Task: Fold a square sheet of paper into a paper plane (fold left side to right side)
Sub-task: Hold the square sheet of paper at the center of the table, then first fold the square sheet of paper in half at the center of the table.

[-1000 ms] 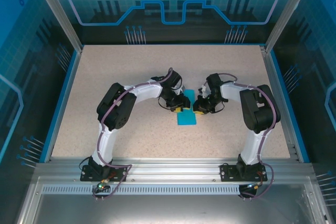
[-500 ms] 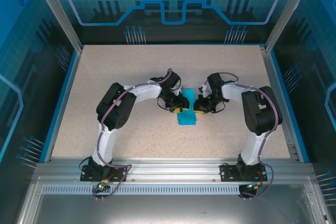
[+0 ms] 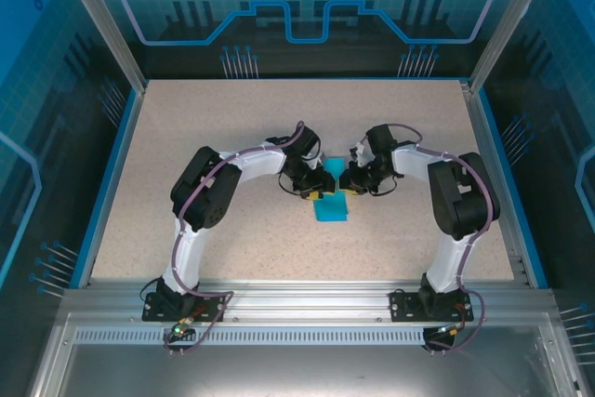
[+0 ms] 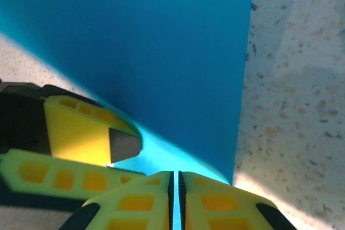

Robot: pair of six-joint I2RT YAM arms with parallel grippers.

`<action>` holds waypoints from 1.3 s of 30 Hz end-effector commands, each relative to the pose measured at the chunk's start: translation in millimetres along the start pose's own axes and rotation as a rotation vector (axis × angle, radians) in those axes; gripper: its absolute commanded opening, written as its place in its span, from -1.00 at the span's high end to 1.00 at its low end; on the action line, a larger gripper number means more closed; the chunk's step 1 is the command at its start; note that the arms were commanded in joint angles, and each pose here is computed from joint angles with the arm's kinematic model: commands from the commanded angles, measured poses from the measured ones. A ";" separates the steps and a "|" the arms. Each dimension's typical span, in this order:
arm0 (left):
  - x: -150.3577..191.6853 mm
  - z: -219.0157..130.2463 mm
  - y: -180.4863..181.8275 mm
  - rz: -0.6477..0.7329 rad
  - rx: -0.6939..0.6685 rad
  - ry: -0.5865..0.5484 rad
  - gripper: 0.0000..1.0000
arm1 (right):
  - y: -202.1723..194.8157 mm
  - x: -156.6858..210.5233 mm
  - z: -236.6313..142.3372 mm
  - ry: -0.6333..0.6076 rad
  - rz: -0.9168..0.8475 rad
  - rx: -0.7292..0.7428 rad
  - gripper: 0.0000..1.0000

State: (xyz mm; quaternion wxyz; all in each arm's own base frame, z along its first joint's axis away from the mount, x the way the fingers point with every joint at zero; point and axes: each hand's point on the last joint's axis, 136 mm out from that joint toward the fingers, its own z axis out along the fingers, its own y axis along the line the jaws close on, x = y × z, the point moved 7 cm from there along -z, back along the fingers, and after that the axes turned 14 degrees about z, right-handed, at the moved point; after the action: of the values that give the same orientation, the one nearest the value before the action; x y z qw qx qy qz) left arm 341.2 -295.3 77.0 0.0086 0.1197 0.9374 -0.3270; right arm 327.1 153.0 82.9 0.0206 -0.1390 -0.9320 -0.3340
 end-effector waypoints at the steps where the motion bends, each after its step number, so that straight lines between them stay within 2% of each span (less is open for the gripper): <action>1: 22.8 21.5 32.0 -0.065 -0.111 0.096 0.10 | 5.9 -3.1 10.7 0.021 -0.002 -0.012 0.74; 9: 20.2 14.3 25.1 -0.045 -0.101 0.078 0.08 | -23.3 1.5 25.9 0.057 0.059 0.125 0.74; 19: 23.4 -34.5 -12.0 0.059 -0.055 -0.032 -0.06 | -43.2 8.3 34.4 0.092 0.104 0.208 0.74; 24: 34.1 -33.2 -18.6 0.078 0.014 -0.053 -0.05 | -41.7 8.2 33.5 0.088 0.104 0.209 0.75; 30: 27.0 -33.2 -25.9 0.098 0.053 -0.103 -0.03 | -41.5 9.3 32.8 0.088 0.103 0.212 0.75; 39: 26.2 -9.9 -17.7 0.087 0.025 -0.054 -0.02 | -42.0 9.9 33.2 0.088 0.106 0.220 0.75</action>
State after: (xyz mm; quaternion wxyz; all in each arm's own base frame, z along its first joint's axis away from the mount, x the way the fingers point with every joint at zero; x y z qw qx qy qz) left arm 311.6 -288.8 98.6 0.0549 0.1452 0.9282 -0.3383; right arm 329.9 152.0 64.4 0.0479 -0.1531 -0.9372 -0.3097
